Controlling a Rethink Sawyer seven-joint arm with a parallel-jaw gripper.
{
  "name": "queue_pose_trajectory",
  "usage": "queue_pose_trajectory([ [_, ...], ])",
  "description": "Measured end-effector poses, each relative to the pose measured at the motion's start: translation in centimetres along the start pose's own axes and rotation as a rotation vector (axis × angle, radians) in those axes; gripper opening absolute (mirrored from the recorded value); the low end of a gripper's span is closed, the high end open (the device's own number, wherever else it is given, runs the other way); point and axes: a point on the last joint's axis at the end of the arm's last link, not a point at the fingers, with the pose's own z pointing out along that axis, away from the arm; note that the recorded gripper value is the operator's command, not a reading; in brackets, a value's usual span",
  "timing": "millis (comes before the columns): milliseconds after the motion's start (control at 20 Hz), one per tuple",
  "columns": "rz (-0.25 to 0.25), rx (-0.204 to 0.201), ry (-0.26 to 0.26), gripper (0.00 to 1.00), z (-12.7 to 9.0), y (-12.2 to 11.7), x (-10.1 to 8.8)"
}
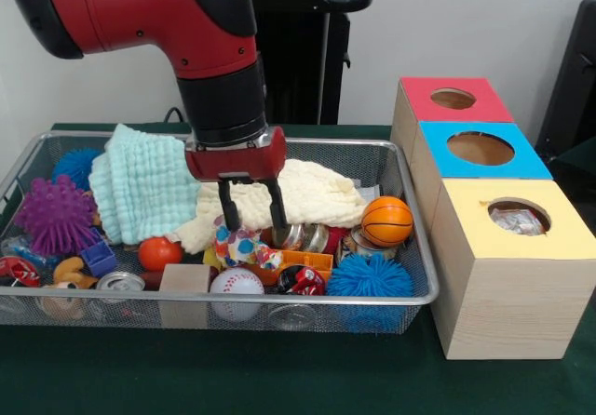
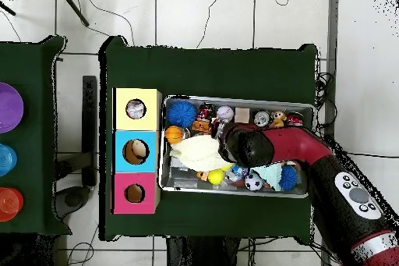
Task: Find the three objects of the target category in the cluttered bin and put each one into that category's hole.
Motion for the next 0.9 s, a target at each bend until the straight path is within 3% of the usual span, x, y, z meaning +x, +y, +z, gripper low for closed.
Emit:
queue_pose_trajectory([
  [350, 0.039, 0.005, -0.012, 1.0, -0.5, -2.5, -0.5],
  [900, 0.021, 0.005, -0.012, 1.0, 0.6, -1.8, -0.7],
])
